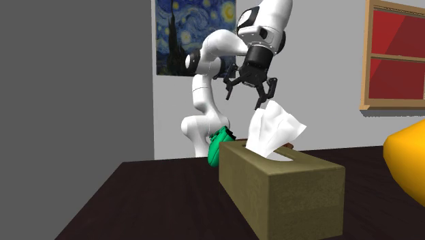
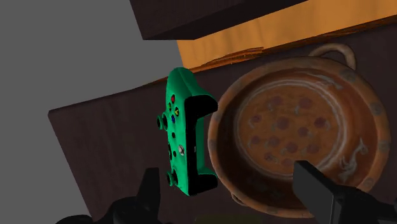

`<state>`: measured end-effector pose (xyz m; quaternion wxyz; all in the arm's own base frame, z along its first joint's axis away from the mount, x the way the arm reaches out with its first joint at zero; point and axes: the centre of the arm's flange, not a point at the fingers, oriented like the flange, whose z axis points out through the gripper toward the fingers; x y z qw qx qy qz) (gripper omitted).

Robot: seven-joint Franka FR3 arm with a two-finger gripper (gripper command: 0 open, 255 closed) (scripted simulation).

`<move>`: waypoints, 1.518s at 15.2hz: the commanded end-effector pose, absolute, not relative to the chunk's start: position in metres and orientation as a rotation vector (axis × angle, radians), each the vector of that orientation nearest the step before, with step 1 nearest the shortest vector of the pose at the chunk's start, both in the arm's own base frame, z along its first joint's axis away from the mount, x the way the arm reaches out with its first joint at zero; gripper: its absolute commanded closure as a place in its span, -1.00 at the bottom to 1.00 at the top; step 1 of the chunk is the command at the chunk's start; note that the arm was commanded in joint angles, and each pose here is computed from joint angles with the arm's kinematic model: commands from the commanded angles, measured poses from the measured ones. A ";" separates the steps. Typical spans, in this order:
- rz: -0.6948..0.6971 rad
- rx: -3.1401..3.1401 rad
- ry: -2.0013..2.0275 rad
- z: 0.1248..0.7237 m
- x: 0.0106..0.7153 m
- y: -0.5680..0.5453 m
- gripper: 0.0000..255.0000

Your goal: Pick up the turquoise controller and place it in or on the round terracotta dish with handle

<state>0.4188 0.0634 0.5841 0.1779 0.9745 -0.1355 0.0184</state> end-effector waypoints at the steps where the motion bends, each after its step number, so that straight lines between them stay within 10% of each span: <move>1: 0.055 2.778 -0.414 0.568 0.404 0.045 -1.00; 20: 0.060 2.808 -0.461 0.505 0.383 0.006 -1.00; 21: 0.060 2.808 -0.461 0.505 0.383 0.006 1.00; 23: 0.060 2.808 -0.461 0.505 0.383 0.006 1.00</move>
